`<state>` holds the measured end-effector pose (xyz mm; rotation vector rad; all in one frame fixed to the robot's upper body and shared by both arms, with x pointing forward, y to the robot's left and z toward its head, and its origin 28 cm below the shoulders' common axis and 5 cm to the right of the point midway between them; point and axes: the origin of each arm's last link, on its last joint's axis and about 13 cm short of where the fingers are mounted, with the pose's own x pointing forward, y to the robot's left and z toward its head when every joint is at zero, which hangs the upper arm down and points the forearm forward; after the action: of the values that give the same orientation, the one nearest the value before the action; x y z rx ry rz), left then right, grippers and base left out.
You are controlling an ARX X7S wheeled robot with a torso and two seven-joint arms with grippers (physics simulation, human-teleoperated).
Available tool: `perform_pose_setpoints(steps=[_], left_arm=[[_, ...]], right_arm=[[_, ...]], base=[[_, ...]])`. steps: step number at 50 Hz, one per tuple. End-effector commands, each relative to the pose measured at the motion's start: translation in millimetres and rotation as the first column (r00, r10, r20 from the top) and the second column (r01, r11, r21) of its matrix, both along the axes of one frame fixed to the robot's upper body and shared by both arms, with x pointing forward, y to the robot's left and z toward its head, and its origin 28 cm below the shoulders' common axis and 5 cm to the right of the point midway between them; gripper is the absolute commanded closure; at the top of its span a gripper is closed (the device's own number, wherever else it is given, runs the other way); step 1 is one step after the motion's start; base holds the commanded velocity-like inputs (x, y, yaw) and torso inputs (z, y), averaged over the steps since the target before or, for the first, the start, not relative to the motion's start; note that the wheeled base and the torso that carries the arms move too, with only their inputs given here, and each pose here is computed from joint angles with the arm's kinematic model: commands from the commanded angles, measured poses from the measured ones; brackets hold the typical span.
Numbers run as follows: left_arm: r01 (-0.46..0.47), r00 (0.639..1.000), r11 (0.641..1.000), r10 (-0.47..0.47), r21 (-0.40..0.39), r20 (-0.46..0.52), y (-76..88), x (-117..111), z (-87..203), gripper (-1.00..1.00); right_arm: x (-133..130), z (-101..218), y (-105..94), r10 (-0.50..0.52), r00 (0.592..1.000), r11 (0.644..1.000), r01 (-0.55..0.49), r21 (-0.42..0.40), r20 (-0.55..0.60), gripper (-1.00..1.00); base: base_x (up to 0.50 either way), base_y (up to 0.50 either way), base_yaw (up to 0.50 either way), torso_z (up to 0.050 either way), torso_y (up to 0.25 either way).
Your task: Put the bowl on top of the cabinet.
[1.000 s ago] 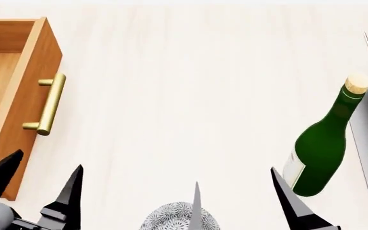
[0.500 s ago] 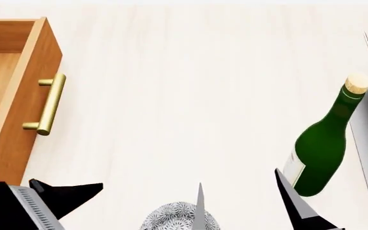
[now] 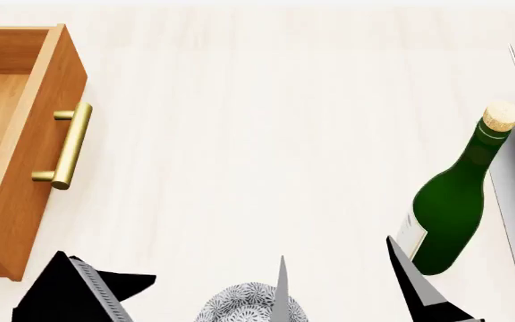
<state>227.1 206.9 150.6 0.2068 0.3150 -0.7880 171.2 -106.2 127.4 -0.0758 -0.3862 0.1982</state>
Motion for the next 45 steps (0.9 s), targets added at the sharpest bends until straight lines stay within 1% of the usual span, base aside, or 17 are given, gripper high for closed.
perform_pose_setpoints(steps=[1,5,10,15,18,27,31,32,35,40,43,45], left_arm=[[-0.032,0.999,0.999,0.033,0.023,-0.01,-1.3,10,-4,-1.0],[-0.06,0.998,0.998,0.06,0.004,0.001,-1.3,15,-1,-1.0],[-0.068,0.998,0.998,0.068,-0.016,0.002,-1.6,20,2,-1.0],[-0.048,0.999,0.999,0.048,-0.026,0.0,-5.4,23,2,-1.0],[-0.022,1.0,0.999,0.022,-0.023,-0.009,-7.3,25,1,-1.0],[0.003,1.0,1.0,-0.003,-0.003,-0.03,-10.7,27,-5,-1.0],[0.039,0.997,0.999,-0.038,0.002,-0.067,-12.6,29,-9,-1.0],[0.063,0.995,0.998,-0.063,-0.002,-0.076,-13.3,28,-10,-1.0],[0.081,0.993,0.997,-0.08,0.009,-0.081,-15.4,26,-14,-1.0],[0.068,0.995,0.997,-0.067,0.019,-0.077,-16.4,30,-15,-1.0],[0.03,0.997,0.999,-0.027,0.034,-0.07,-16.2,34,-17,-1.0],[0.022,0.998,0.999,-0.02,0.039,-0.067,-16.0,36,-17,-1.0]], right_arm=[[0,-1,-0.4,-0.003,1.0,1.0,0.003,-0.002,-0.004,-1.0],[0,-2,-0.2,-0.002,1.0,1.0,0.002,-0.001,-0.006,-1.0],[0,-3,0.1,0.0,1.0,1.0,0.0,-0.001,-0.008,-1.0],[0,-3,-0.1,0.003,1.0,1.0,-0.003,-0.001,-0.011,-1.0],[0,-4,-0.3,0.003,1.0,1.0,-0.003,-0.002,-0.013,-1.0],[0,-4,-0.4,0.005,1.0,1.0,-0.005,-0.002,-0.016,-1.0],[0,-5,-0.3,0.006,1.0,1.0,-0.006,-0.002,-0.016,-1.0],[0,-5,-0.3,0.006,1.0,1.0,-0.006,-0.001,-0.016,-1.0],[0,-5,-0.3,0.007,1.0,1.0,-0.007,-0.002,-0.016,-1.0],[0,-5,-0.9,0.003,1.0,1.0,-0.003,-0.002,-0.017,-1.0],[0,-5,-1.0,0.003,1.0,1.0,-0.003,-0.002,-0.016,-1.0],[0,-5,-1.1,0.003,1.0,1.0,-0.003,-0.003,-0.016,-1.0]], base=[[0.0,0.0,0.0,0.0,0.0],[0.0,0.0,0.0,0.0,0.0],[0.0,0.0,0.0,0.0,0.0],[0.0,0.0,0.0,0.0,0.0],[0.0,0.0,0.0,0.0,0.0],[0.0,0.0,0.0,0.0,0.0],[0.0,0.0,0.0,0.0,0.0],[0.0,0.0,0.0,0.0,0.0],[0.0,0.0,0.0,0.0,0.0],[0.0,0.0,0.0,0.0,0.0],[0.0,0.0,0.0,0.0,0.0],[0.0,0.0,0.0,0.0,0.0]])
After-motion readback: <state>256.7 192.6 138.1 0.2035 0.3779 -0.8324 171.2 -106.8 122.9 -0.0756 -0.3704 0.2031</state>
